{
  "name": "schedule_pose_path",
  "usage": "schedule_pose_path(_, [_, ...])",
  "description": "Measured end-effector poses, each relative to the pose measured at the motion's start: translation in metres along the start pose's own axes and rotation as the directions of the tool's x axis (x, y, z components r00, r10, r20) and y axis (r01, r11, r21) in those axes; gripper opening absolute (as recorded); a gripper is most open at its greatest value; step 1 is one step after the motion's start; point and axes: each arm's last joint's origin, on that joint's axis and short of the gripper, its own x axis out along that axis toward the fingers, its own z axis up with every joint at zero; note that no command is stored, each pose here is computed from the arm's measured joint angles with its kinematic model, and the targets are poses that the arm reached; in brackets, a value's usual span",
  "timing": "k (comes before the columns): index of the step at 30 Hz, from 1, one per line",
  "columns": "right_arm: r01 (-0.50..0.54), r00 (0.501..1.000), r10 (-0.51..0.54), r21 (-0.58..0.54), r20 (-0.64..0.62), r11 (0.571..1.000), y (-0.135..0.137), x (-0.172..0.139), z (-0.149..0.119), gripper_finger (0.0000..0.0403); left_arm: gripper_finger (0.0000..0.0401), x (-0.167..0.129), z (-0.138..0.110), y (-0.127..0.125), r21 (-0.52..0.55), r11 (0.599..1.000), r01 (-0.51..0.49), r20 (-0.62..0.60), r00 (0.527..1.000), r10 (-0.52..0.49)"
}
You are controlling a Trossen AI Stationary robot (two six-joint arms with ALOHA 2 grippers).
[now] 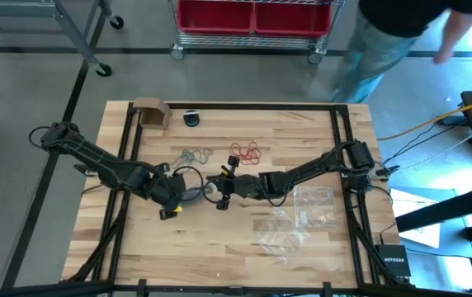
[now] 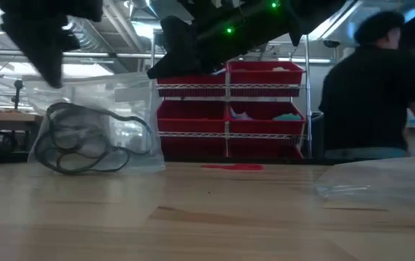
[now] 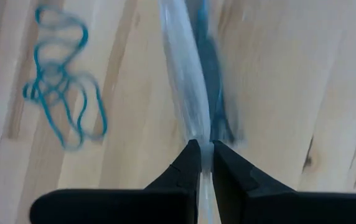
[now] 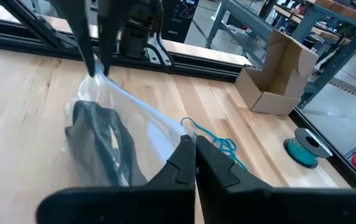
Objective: Sort rubber bands
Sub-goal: Close the transparent zip bag, then open the transparent zip bag
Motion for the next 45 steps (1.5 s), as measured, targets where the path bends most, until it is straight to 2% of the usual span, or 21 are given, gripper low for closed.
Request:
schedule_pose_path(3, [0.022,1.000,-0.022,0.017,-0.008,1.000,-0.002,0.000,0.000,0.0000,0.0020,-0.001,-0.011,0.001,0.013,1.000,-0.007,-0.104,0.995,0.008])
schedule_pose_path(7, [0.018,1.000,-0.018,0.026,-0.008,0.999,-0.002,0.000,0.000,0.0000,0.0020,-0.004,-0.021,0.000,0.031,0.999,-0.028,-0.164,0.986,0.033])
schedule_pose_path(18, [-0.053,0.999,0.053,0.032,0.000,0.998,0.000,0.000,0.000,0.0000,0.0020,-0.006,-0.023,-0.005,0.044,0.999,-0.016,-0.139,0.990,0.022])
schedule_pose_path(21, [-0.063,0.998,0.063,0.027,-0.015,0.998,-0.001,0.001,-0.001,0.0000,0.0023,-0.006,-0.023,-0.005,0.012,1.000,-0.028,-0.133,0.991,0.030])
schedule_pose_path(25, [-0.098,0.994,0.099,0.020,-0.055,0.995,-0.007,0.004,-0.007,0.0003,0.0055,-0.006,-0.024,0.000,-0.050,0.996,-0.069,-0.160,0.985,0.060])
schedule_pose_path(28, [-0.154,0.983,0.155,0.020,-0.095,0.988,-0.015,0.007,-0.011,0.0024,0.0094,-0.010,-0.024,0.008,-0.104,0.989,-0.107,-0.186,0.979,0.086])
schedule_pose_path(30, [-0.198,0.969,0.199,0.021,-0.148,0.980,-0.023,0.009,-0.012,0.0048,0.0121,-0.019,-0.019,0.012,-0.155,0.984,-0.088,-0.155,0.986,0.064])
schedule_pose_path(32, [-0.229,0.951,0.229,0.023,-0.210,0.973,-0.031,0.009,-0.009,0.0076,0.0145,-0.030,-0.015,0.016,-0.209,0.976,-0.064,-0.065,0.997,0.052])
schedule_pose_path(35, [-0.266,0.917,0.264,0.033,-0.300,0.963,-0.044,0.008,0.001,0.0115,0.0172,-0.041,-0.004,0.017,-0.269,0.963,-0.019,0.177,0.982,0.069])
schedule_pose_path(37, [-0.301,0.887,0.300,0.053,-0.351,0.952,-0.049,0.005,0.007,0.0134,0.0183,-0.041,0.002,0.016,-0.255,0.967,-0.013,0.290,0.953,0.090])
schedule_pose_path(42, [-0.332,0.812,0.358,0.140,-0.460,0.933,-0.053,-0.006,0.004,0.0155,0.0190,-0.007,0.007,0.008,-0.250,0.968,0.027,0.406,0.911,0.079])
schedule_pose_path(45, [-0.315,0.777,0.373,0.199,-0.507,0.928,-0.048,-0.010,-0.008,0.0156,0.0186,0.024,-0.004,0.005,-0.267,0.963,0.023,0.367,0.927,0.080])
